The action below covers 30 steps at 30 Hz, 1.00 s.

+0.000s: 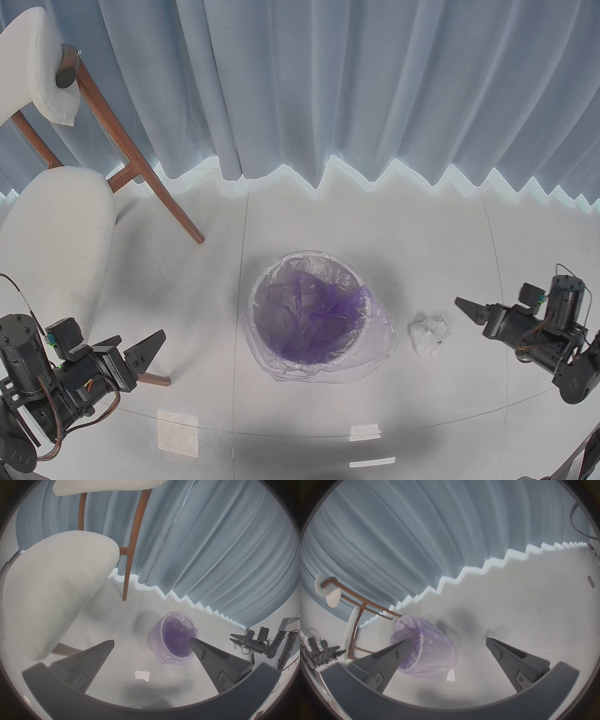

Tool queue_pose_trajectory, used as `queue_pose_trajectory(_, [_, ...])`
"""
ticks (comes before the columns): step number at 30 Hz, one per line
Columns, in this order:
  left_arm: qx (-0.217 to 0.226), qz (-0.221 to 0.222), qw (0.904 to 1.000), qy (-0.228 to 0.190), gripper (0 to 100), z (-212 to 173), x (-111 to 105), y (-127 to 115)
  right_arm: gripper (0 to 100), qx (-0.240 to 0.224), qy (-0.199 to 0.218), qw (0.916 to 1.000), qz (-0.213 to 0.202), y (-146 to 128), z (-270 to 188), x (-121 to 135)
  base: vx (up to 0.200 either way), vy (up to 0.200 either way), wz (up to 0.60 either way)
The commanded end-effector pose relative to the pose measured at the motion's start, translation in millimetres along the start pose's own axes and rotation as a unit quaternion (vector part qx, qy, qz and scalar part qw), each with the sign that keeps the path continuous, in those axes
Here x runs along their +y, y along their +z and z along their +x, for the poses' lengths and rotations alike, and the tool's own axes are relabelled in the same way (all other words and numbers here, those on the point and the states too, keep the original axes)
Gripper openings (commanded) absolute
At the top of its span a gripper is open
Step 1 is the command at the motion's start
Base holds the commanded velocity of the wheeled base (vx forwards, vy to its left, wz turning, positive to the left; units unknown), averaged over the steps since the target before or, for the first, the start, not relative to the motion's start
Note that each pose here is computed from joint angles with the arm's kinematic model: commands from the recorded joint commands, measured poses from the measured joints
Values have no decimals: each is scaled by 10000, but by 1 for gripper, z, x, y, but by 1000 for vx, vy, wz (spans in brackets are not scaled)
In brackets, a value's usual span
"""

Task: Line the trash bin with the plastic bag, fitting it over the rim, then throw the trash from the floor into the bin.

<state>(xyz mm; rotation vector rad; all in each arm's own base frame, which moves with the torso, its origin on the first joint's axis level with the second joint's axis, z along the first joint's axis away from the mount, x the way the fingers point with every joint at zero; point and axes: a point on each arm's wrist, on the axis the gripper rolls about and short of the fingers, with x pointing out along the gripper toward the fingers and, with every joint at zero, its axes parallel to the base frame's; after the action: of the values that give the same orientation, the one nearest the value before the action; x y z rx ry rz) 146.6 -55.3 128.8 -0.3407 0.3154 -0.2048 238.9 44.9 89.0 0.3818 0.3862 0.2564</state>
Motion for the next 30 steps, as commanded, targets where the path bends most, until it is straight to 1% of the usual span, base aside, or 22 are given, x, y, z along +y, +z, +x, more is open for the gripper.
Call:
queue_pose_trajectory(1, [-196, -30, 9998, -74, 100, -19, 7, 0, 100, -785, -273, 9965, 45, 17, -55, -9, 0, 0, 0])
queue_pose_trajectory(3, [-191, -91, 9997, -124, 100, -23, 8, -2, 100, -810, -326, 9962, 61, 15, -62, -10, 0, 0, 0])
queue_pose_trajectory(5, [-218, -256, 9993, -157, 100, -26, 8, -2, 100, -795, -347, 9962, 78, 12, -67, -10, 0, 0, 0])
queue_pose_trajectory(8, [-199, -349, 9988, -269, 100, -28, 8, -3, 100, -767, -359, 9964, 77, 9, -70, -10, -200, 0, 0])
queue_pose_trajectory(12, [-149, -328, 9988, -322, 100, -29, 9, -4, 100, -760, -362, 9964, 71, 10, -68, -11, -200, 0, 0])
queue_pose_trajectory(15, [-114, -321, 9987, -381, 100, -29, 8, -5, 100, -722, -369, 9967, 77, 11, -63, -11, -200, 0, 0])
queue_pose_trajectory(19, [41, -308, 9979, -570, 100, -28, 7, -7, 100, -628, -398, 9972, 91, 11, -53, -14, -200, 0, 0])
queue_pose_trajectory(23, [36, -317, 9974, -649, 100, -27, 6, -5, 100, -591, -388, 9975, 93, 13, -45, -15, -200, 0, 0])
queue_pose_trajectory(25, [-77, -356, 9968, -711, 100, -17, 0, 8, 100, -572, -293, 9979, 60, 18, -25, -14, 0, 0, 0])
queue_pose_trajectory(28, [174, -497, 9965, -646, 100, 1, -2, 7, 100, -379, -179, 9991, 56, 12, -12, -11, 0, 0, 0])
queue_pose_trajectory(29, [174, -497, 9965, -646, 100, 1, -2, 7, 100, -379, -179, 9991, 56, 12, -12, -11, 0, 0, 0])
queue_pose_trajectory(30, [289, -508, 9965, -600, 100, 15, -3, 9, 100, -186, -25, 9998, 44, 8, 8, -8, 0, 0, 0])
